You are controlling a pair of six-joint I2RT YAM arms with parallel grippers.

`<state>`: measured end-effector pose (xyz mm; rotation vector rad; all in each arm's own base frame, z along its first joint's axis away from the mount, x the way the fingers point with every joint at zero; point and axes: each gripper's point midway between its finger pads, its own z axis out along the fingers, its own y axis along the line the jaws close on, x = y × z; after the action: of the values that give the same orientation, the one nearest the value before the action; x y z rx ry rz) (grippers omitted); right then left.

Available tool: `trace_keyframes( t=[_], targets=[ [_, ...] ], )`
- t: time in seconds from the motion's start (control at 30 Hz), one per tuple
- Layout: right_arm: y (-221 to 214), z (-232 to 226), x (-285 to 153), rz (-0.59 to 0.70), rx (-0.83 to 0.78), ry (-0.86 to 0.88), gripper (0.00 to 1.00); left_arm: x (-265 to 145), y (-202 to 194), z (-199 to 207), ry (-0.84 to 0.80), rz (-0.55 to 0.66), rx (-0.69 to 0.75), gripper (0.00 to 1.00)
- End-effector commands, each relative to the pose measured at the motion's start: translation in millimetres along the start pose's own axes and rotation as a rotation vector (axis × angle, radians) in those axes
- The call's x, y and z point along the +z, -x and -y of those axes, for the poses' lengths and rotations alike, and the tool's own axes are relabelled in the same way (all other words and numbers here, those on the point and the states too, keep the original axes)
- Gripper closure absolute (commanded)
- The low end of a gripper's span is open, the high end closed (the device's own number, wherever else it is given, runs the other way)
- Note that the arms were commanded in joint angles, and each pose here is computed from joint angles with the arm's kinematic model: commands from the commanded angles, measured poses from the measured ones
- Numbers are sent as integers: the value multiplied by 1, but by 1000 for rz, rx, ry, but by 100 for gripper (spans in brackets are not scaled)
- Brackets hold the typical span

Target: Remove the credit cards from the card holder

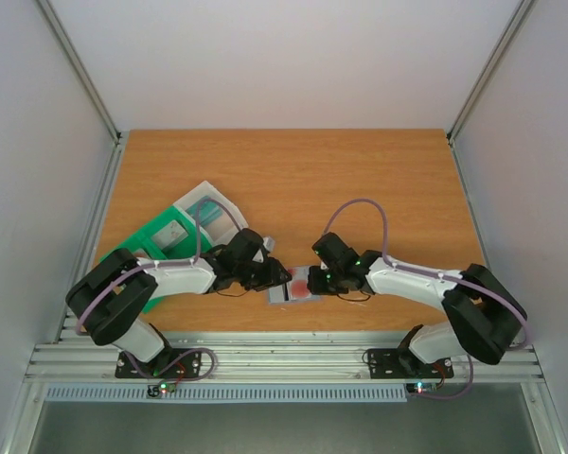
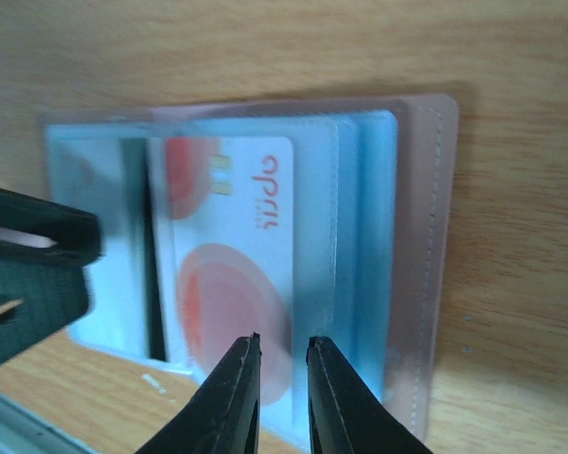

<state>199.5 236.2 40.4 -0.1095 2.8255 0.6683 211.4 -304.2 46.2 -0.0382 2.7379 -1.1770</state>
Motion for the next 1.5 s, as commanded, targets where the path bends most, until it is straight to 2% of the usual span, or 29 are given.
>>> trace_keyframes(
  t=[0.0, 0.17, 0.43, 0.57, 0.7, 1.47],
  targets=[
    [-2, 21, 14, -20, 12, -109, 86, 5, 1, -2, -19, 13, 22, 62],
    [-14, 38, 24, -43, 44, -155, 89, 9, 2, 3, -45, 6, 24, 65],
    [-15, 40, 22, -33, 42, -149, 90, 17, 4, 8, -86, 0, 21, 74],
    [-17, 40, 23, -39, 45, -143, 90, 17, 6, 12, -100, 6, 25, 84],
    [-17, 40, 23, -35, 49, -142, 90, 14, 6, 14, -114, 16, 22, 99],
    [-13, 39, 22, -28, 50, -152, 90, -27, 9, -16, 55, 140, 1, 100]
  ],
)
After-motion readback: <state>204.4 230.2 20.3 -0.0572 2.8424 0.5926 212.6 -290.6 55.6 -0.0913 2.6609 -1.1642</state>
